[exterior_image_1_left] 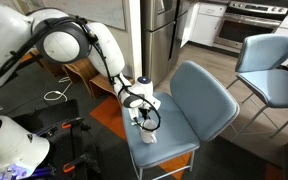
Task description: Pick the marker on the chair and put it in the mug
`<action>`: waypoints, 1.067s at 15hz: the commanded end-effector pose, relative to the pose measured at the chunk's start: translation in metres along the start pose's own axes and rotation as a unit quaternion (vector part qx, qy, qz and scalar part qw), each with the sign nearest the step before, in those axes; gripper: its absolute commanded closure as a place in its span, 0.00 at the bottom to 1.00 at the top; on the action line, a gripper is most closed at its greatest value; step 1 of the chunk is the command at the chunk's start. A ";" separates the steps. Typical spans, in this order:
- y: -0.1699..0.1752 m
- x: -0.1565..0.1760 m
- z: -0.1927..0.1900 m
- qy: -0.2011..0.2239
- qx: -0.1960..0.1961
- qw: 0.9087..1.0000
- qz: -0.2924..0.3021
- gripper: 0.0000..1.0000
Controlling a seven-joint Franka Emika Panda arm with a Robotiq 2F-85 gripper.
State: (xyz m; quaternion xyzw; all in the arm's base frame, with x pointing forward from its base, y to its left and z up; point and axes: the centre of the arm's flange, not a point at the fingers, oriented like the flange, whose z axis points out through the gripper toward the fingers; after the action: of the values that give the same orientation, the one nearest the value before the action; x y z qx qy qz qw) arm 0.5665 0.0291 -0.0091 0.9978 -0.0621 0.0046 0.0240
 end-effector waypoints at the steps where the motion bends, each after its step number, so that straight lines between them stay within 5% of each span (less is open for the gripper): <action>1: -0.001 0.004 0.001 -0.006 -0.009 1.000 -0.008 0.69; 5: -0.010 0.005 -0.007 0.007 -0.004 1.000 -0.016 1.00; 8: -0.007 0.002 -0.017 0.027 0.008 1.000 -0.012 0.95; 16: 0.011 -0.001 -0.105 0.190 0.046 0.980 -0.018 0.95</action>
State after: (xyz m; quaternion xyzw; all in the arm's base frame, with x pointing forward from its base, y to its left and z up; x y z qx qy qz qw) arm 0.5853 0.0325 0.0644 0.9843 -0.0477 0.1702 -0.0034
